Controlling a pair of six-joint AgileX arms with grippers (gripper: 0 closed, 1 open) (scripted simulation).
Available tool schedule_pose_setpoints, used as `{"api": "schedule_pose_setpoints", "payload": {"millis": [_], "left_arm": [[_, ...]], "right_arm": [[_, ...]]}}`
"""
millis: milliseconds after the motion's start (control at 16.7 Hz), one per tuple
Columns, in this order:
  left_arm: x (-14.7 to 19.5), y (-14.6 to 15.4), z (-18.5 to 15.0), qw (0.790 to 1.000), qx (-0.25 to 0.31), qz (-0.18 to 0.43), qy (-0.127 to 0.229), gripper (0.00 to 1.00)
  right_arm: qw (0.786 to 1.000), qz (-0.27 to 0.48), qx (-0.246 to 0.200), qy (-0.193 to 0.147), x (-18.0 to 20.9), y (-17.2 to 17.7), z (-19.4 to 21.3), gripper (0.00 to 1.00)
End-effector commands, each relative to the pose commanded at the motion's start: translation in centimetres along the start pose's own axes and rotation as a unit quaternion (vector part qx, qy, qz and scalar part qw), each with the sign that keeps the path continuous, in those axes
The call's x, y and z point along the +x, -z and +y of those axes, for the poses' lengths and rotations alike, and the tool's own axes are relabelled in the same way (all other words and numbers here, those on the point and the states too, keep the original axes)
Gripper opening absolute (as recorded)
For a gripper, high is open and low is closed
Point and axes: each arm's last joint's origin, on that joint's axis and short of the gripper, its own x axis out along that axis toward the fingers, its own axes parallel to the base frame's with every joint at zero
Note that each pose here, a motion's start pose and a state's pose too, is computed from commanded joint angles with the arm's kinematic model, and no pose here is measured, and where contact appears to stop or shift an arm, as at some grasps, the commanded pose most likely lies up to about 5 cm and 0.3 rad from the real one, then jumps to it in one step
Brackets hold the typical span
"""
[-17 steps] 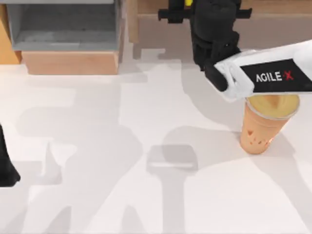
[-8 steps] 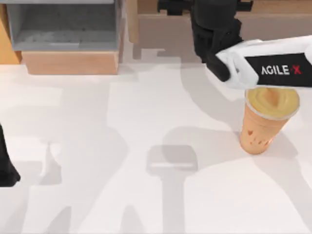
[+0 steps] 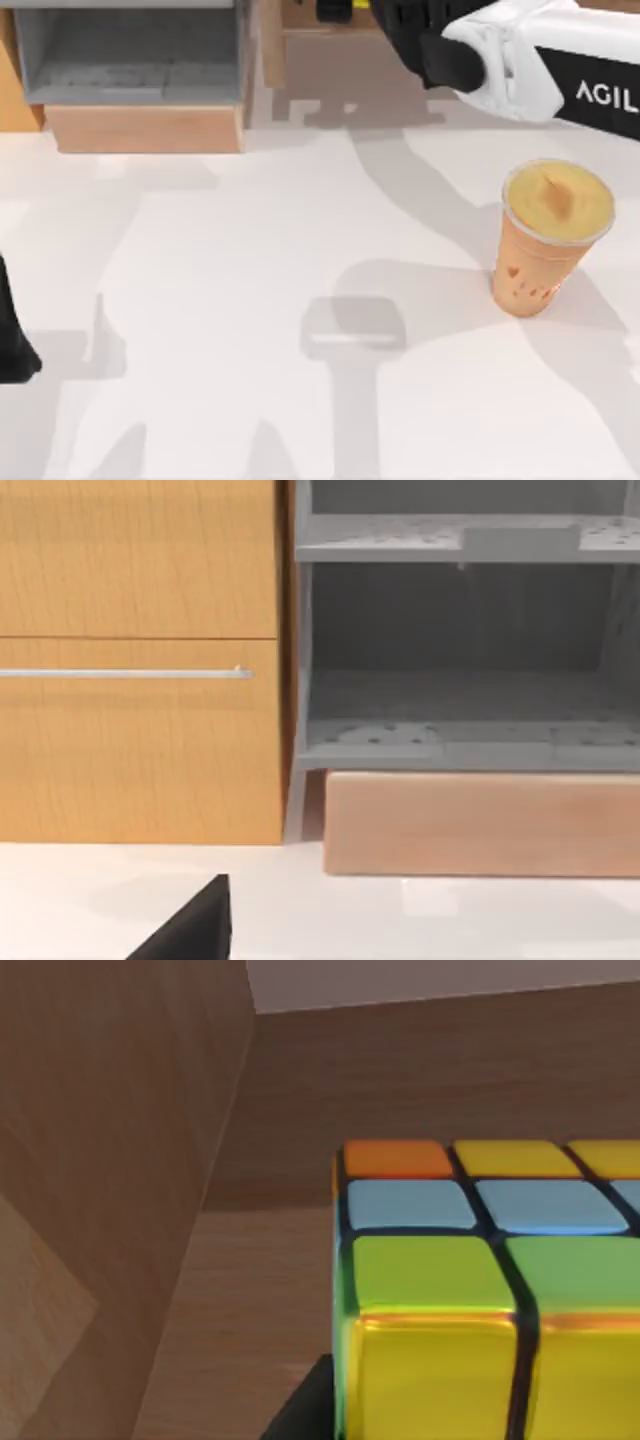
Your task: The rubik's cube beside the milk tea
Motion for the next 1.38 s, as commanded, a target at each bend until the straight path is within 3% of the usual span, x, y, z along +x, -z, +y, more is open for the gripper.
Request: {"api": "schedule_pose_setpoints", "payload": {"millis": [180, 360, 780, 1020, 1380], "left_arm": [[0.0, 0.0, 0.0, 1.0, 0.0, 0.0, 0.0, 1.0], [0.0, 0.0, 0.0, 1.0, 0.0, 0.0, 0.0, 1.0], [0.0, 0.0, 0.0, 1.0, 0.0, 0.0, 0.0, 1.0], [0.0, 0.0, 0.0, 1.0, 0.0, 0.0, 0.0, 1.0], [0.0, 0.0, 0.0, 1.0, 0.0, 0.0, 0.0, 1.0]], "right_arm": [[0.994, 0.107, 0.005, -0.006, -1.7, 0.1, 0.7, 0.0], [0.973, 0.233, 0.0, 0.001, -2.8, 1.5, 1.4, 0.0], [0.869, 0.493, -0.014, 0.045, -4.0, 6.2, 2.6, 0.0], [0.822, 0.565, -0.006, 0.076, -3.3, 7.6, 1.8, 0.0], [0.815, 0.573, -0.004, 0.08, -3.3, 7.8, 1.7, 0.0]]}}
